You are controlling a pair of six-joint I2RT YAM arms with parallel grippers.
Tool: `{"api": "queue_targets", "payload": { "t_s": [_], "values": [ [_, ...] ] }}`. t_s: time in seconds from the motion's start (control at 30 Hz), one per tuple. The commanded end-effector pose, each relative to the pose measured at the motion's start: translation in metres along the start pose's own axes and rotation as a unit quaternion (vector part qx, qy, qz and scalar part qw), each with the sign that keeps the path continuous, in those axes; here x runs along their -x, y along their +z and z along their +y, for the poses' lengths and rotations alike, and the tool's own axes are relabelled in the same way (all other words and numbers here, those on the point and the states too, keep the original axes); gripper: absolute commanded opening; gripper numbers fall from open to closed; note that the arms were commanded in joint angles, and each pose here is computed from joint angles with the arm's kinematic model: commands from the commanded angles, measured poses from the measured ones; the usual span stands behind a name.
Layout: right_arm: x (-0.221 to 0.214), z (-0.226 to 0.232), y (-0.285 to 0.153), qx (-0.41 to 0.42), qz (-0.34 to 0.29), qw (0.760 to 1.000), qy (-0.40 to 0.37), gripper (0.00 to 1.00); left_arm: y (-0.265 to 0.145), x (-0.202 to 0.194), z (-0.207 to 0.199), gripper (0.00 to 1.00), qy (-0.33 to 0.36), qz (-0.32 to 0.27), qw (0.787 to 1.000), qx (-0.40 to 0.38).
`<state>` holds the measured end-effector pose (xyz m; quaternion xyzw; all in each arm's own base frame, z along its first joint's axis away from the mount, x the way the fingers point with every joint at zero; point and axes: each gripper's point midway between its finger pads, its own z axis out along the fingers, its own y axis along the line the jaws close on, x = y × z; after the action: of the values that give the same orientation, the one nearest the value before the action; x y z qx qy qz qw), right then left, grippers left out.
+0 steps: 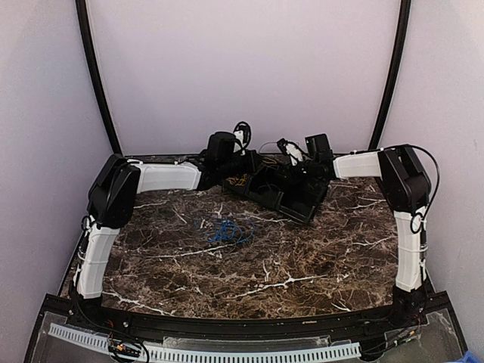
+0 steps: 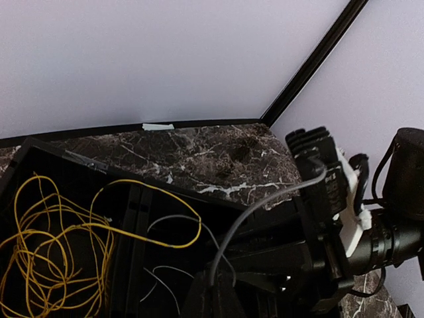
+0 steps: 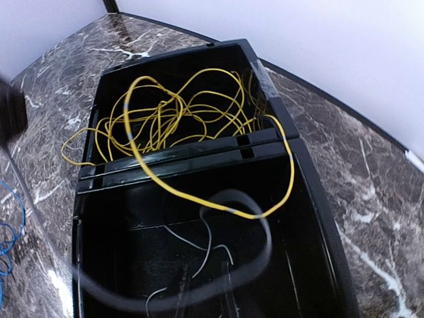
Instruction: Untangle the cables
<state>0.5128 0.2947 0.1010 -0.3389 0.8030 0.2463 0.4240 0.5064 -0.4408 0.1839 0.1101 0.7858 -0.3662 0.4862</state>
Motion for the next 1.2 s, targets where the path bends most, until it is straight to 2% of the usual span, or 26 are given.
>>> {"api": "queue_targets", "payload": {
  "t_s": [0.0, 0.1, 0.33, 0.47, 0.53, 0.6, 0.7, 0.77, 0.97, 1.17],
  "values": [
    [0.025, 0.005, -0.017, -0.006, -0.012, 1.0, -0.003, 0.23, 0.013, -0.025, -0.007, 0.0, 0.01, 0.026, 1.0, 0.003],
    [0.025, -0.001, -0.035, -0.038, 0.009, 0.999, 0.008, 0.32, 0.02, -0.039, -0.001, 0.0, 0.006, 0.036, 0.999, 0.018],
    [0.015, 0.006, -0.082, -0.051, 0.043, 0.998, 0.009, 0.49, 0.028, -0.051, 0.004, 0.0, 0.005, 0.043, 0.999, 0.032],
    [0.003, 0.018, -0.1, -0.029, 0.077, 0.997, 0.009, 0.52, 0.031, -0.056, 0.005, 0.0, 0.012, 0.05, 0.998, 0.039],
    [0.001, 0.025, -0.11, -0.017, 0.071, 0.997, 0.011, 0.53, 0.031, -0.054, 0.004, 0.0, 0.013, 0.051, 0.998, 0.039],
    [0.002, 0.033, -0.121, -0.009, 0.057, 0.998, 0.011, 0.53, 0.031, -0.05, 0.002, 0.04, 0.014, 0.052, 0.998, 0.04],
    [0.01, 0.042, -0.137, -0.003, 0.038, 0.999, 0.005, 0.54, 0.027, -0.048, -0.001, 0.21, 0.008, 0.062, 0.997, 0.041],
    [0.018, 0.045, -0.147, -0.006, 0.026, 1.0, -0.007, 0.55, 0.022, -0.041, -0.007, 0.28, 0.008, 0.063, 0.997, 0.035],
    [0.034, 0.047, -0.175, -0.037, -0.012, 0.998, -0.048, 0.59, -0.006, -0.017, -0.026, 0.34, 0.021, 0.055, 0.998, 0.018],
    [0.036, 0.053, -0.19, -0.044, -0.023, 0.995, -0.084, 0.63, -0.054, 0.03, -0.052, 0.34, 0.056, 0.008, 0.998, 0.0]
  ]
}}
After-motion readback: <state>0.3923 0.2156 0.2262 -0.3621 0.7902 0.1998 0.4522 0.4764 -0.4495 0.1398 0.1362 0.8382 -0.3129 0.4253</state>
